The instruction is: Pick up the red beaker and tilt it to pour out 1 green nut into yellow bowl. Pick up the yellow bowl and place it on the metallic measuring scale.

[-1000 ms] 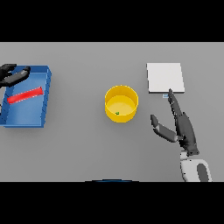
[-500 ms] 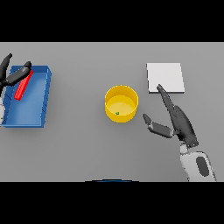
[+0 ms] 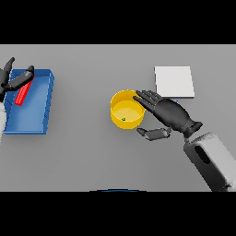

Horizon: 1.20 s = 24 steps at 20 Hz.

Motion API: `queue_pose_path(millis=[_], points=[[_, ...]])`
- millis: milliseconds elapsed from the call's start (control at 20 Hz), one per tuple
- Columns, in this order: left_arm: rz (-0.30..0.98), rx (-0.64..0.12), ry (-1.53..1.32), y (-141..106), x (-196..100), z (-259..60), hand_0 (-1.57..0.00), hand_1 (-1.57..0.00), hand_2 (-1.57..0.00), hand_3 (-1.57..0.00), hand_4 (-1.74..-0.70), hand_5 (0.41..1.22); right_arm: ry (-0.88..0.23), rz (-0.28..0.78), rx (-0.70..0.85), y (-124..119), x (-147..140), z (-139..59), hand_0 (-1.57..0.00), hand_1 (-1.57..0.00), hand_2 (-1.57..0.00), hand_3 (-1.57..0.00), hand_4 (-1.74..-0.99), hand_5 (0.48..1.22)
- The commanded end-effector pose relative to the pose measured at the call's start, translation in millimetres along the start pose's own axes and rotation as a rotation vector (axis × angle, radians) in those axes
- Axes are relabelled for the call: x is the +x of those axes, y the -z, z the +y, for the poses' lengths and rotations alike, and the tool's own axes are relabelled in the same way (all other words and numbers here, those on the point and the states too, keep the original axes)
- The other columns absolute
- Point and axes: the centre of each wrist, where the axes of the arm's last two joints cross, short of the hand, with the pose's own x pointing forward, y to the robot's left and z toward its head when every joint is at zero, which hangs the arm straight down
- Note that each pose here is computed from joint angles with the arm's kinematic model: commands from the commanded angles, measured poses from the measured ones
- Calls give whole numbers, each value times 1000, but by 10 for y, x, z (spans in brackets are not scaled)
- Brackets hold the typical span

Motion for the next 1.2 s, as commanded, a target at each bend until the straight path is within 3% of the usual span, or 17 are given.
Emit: queue_pose_path(millis=[0, 450, 900, 1050, 1150], points=[[-3, -4, 7, -11, -37, -9, -1, -1, -1, -1, -809, 687, -35, -12, 37, 54, -6, -3, 1, 1, 1, 1, -1167, 639], [-6, 1, 4, -55, -7, 55, 1, 1, 1, 1, -809, 693, -204, -120, 307, 523, 10, 29, 1, 1, 1, 1, -1157, 652], [-7, -16, 18, -31, -53, 48, 1, 1, 1, 1, -802, 703, -292, -79, 477, 823, 65, 151, 1, 1, 1, -4, -1184, 676], [7, -3, 30, -19, -49, 77, 1, 1, 1, 1, -789, 711, -292, -77, 494, 860, 38, 159, 1, 1, 1, -22, -1195, 708], [1, -4, 27, -24, -80, 70, 1, 1, 1, 1, -789, 714, -296, -62, 499, 881, 20, 161, 1, -15, -37, -77, -1234, 770]])
